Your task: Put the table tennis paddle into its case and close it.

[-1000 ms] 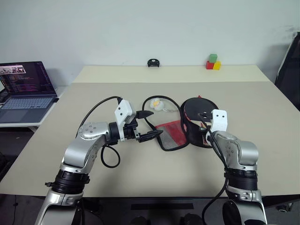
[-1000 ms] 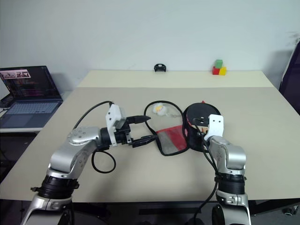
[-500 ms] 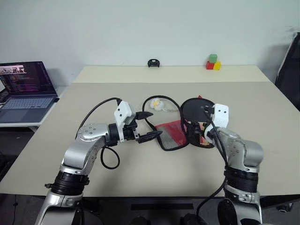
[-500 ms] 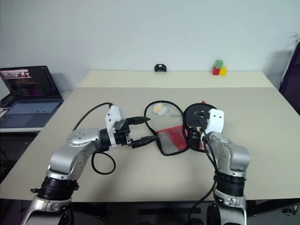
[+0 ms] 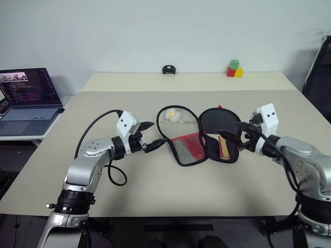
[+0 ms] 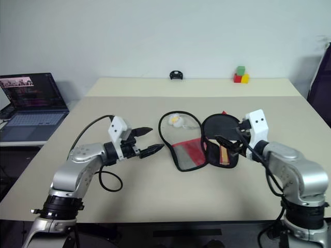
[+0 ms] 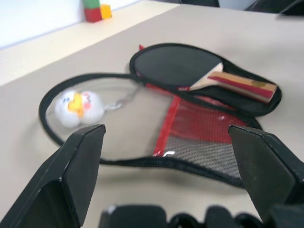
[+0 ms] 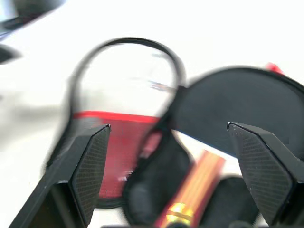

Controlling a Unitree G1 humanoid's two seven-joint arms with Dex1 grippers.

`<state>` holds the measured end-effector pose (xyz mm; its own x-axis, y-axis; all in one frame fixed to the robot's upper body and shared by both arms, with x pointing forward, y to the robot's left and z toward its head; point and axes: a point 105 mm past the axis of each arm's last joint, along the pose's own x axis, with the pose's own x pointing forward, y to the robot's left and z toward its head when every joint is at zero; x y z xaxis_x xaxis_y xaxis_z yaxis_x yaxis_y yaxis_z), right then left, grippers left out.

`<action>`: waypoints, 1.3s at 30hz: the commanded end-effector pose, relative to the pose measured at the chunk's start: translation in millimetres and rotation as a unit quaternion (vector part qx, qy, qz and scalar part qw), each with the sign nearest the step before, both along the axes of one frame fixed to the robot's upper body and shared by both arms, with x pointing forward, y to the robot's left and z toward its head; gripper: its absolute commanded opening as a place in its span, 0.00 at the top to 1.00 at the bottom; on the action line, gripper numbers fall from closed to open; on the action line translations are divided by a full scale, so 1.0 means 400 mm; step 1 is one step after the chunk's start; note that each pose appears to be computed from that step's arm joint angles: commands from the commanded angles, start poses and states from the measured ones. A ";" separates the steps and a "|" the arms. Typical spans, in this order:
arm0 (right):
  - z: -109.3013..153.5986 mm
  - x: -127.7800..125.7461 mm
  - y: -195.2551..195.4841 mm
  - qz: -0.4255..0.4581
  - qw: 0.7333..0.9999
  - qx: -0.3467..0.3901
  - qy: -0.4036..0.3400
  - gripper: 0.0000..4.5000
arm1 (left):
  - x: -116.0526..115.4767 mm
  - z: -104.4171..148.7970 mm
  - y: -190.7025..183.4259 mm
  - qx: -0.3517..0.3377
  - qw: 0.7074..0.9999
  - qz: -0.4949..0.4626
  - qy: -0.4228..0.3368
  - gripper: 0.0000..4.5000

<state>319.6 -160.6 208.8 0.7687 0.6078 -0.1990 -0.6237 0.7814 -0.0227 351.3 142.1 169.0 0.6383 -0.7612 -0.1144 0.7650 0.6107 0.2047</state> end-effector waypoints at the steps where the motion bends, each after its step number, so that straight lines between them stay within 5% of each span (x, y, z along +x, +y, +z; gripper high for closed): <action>1: 0.054 -0.031 0.013 0.074 0.997 -0.019 -0.028 0.05 | 0.012 0.014 0.025 0.012 1.000 0.024 -0.016 0.00; 8: 0.114 -0.034 0.013 0.113 0.993 0.006 -0.046 0.05 | 0.053 -0.049 0.084 0.042 0.994 0.095 0.023 0.00; 16: 0.103 -0.027 0.016 0.112 0.993 0.006 -0.043 0.05 | 0.124 -0.097 0.100 0.057 0.986 0.152 0.048 0.00; 33: 0.134 -0.041 -0.011 0.075 0.995 0.037 -0.054 0.05 | 0.187 -0.145 -0.117 0.031 0.995 0.056 0.075 0.00; 39: 0.147 -0.055 -0.034 0.053 0.996 0.038 -0.065 0.05 | 0.198 -0.098 -0.217 0.012 0.998 0.013 0.055 0.00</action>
<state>304.5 -170.0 253.7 0.7025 0.7055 -0.0933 -0.7090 0.7052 -0.0052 424.5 62.7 103.7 0.6399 -0.7205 -0.2671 0.7598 0.6452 0.0801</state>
